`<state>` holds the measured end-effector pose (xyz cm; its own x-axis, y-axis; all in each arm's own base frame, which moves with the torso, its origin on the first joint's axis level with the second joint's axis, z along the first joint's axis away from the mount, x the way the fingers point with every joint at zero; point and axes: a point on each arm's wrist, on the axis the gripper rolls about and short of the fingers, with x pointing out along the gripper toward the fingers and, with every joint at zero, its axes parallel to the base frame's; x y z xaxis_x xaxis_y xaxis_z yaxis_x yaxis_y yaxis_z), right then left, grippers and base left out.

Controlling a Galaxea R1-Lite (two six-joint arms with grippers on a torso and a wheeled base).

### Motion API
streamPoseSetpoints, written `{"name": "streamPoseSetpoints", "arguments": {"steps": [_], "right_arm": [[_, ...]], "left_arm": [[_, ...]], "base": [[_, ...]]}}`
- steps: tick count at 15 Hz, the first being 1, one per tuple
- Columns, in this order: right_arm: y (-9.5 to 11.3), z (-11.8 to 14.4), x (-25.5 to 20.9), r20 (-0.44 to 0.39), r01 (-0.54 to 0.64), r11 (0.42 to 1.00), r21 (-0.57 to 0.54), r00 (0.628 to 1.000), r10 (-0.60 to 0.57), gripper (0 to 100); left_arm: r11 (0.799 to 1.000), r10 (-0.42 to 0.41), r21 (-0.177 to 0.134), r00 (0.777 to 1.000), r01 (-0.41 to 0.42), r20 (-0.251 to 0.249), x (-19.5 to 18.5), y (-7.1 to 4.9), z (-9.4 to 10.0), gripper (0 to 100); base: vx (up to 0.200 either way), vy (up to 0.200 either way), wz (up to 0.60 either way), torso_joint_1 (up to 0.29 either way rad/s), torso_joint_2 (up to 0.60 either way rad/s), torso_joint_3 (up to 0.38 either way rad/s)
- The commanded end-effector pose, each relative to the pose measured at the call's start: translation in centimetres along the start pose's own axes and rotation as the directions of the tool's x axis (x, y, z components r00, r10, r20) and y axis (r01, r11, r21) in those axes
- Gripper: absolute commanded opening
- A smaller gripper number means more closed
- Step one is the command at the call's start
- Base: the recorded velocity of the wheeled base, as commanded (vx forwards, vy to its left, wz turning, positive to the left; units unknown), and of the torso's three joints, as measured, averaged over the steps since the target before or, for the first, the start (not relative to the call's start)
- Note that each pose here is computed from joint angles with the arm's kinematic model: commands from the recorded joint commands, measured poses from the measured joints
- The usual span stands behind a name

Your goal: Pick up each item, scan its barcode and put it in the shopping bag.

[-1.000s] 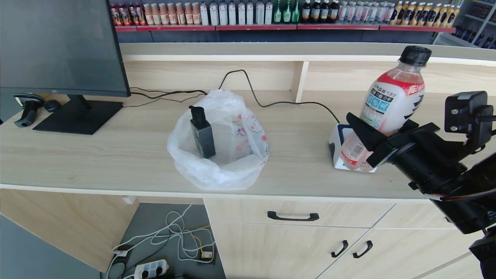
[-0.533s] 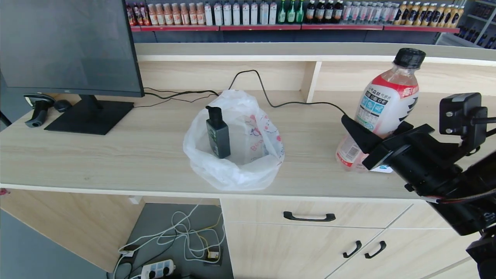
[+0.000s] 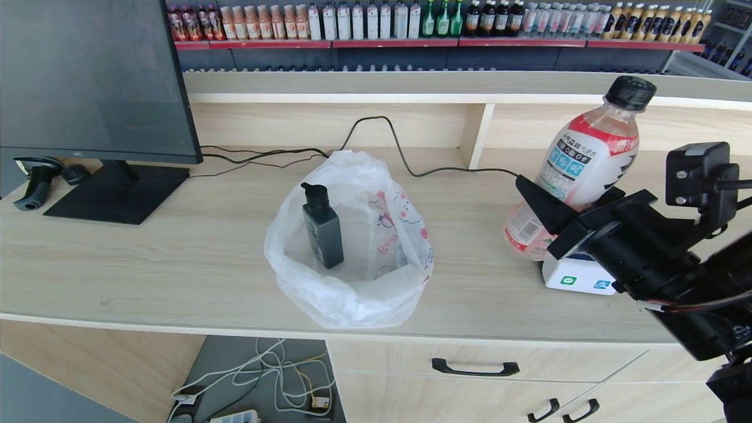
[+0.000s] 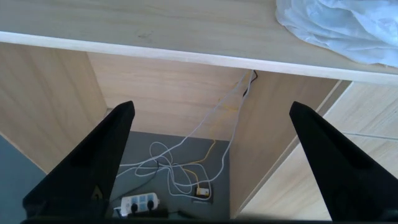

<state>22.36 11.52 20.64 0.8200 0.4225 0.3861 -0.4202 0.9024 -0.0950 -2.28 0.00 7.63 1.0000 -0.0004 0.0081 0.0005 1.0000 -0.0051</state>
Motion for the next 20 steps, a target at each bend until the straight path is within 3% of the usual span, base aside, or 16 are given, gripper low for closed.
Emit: {"name": "streamPoseSetpoints", "arguments": {"steps": [1,7,14,20], "right_arm": [[0.1,-0.2,0.0,-0.009,-0.005,1.0,0.002,1.0,0.005,0],[0.1,-0.5,0.1,-0.017,-0.006,1.0,0.002,1.0,0.006,0],[0.2,-1.0,0.5,-0.029,-0.01,1.0,0.002,1.0,0.01,0],[1.8,-1.4,0.9,-0.036,-0.065,0.997,0.035,0.997,0.066,0]], "left_arm": [[1.0,0.0,0.001,1.0,0.0,0.0,0.0,0.0,0.0,100],[1.0,-0.001,0.0,1.0,0.001,0.0,0.0,0.0,0.0,100],[1.0,-0.001,-0.001,1.0,0.001,0.0,0.0,0.0,0.0,100],[1.0,0.0,0.001,1.0,0.0,0.0,0.0,0.0,0.0,100]], "base": [[0.0,0.0,0.0,0.0,0.0,0.0],[0.0,0.0,0.5,0.0,0.0,0.0],[0.0,0.0,0.0,0.0,0.0,0.0],[0.0,0.0,0.0,0.0,0.0,0.0]]}}
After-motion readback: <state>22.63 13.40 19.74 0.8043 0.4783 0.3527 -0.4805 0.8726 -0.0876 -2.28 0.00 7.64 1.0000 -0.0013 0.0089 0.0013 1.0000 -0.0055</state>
